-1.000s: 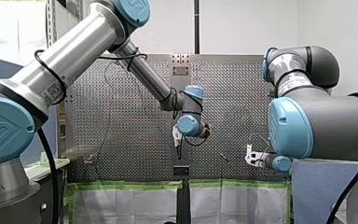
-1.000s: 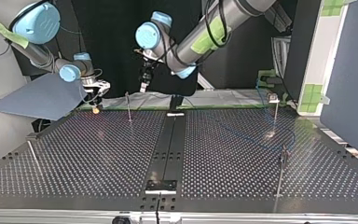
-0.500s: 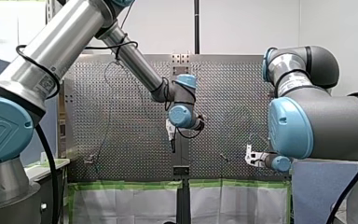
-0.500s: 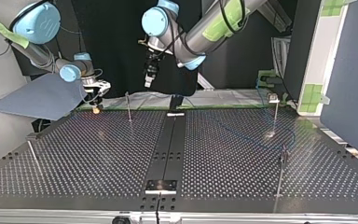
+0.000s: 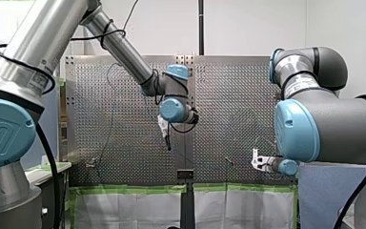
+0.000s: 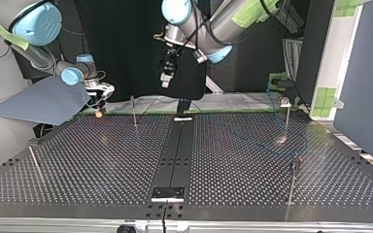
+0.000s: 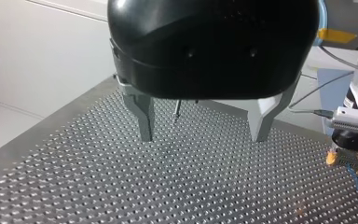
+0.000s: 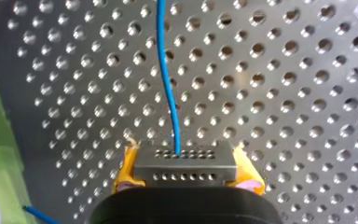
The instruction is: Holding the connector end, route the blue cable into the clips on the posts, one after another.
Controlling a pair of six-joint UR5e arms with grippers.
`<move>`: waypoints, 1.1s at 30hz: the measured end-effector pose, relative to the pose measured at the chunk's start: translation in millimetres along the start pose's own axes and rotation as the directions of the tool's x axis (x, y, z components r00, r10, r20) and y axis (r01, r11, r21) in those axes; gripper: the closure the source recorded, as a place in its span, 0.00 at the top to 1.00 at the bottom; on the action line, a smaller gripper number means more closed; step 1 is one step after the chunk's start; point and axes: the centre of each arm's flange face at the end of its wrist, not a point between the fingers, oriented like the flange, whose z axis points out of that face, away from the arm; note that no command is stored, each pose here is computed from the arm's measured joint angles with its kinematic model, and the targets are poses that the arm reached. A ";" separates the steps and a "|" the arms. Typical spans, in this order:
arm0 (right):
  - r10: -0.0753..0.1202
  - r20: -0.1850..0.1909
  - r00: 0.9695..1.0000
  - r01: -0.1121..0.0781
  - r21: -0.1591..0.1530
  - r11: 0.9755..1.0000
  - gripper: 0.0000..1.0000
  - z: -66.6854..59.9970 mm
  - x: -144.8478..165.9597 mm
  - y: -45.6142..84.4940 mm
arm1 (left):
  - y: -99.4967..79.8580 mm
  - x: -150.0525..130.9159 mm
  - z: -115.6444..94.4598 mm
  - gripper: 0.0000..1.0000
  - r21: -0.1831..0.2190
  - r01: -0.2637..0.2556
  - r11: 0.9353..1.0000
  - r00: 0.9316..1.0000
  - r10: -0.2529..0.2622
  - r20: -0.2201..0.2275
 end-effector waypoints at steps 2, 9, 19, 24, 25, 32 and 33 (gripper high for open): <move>-0.006 0.009 1.000 0.006 -0.004 1.000 0.00 -1.4 -0.3 2.3 | 2.4 -3.2 -6.6 1.00 0.000 0.000 1.000 1.000 0.000 0.000; -0.024 0.012 1.000 0.024 -0.004 1.000 0.00 -5.6 11.5 5.5 | 12.4 -15.7 -33.2 1.00 -0.004 -0.002 1.000 1.000 0.002 0.002; -0.045 -0.034 0.998 0.043 -0.063 0.997 0.00 -27.1 49.8 11.7 | 24.9 -28.6 -65.8 1.00 -0.009 0.000 1.000 1.000 0.000 0.015; -0.047 -0.038 0.998 0.044 -0.070 0.997 0.00 -39.1 63.6 7.6 | 32.6 -34.7 -84.8 1.00 -0.011 0.003 1.000 1.000 -0.003 0.023; -0.047 -0.038 0.998 0.044 -0.071 0.997 0.00 -42.3 67.0 5.5 | 34.7 -35.9 -88.5 1.00 -0.016 0.003 1.000 1.000 -0.003 0.025; -0.042 -0.077 0.996 0.036 -0.080 0.996 0.00 -48.8 100.0 -1.4 | 51.6 -44.8 -112.0 1.00 -0.067 -0.004 0.998 0.998 0.007 0.056; -0.042 -0.086 0.995 0.035 -0.079 0.996 0.00 -48.6 105.0 -1.6 | 54.4 -46.5 -115.7 1.00 -0.076 -0.001 0.997 0.998 0.006 0.065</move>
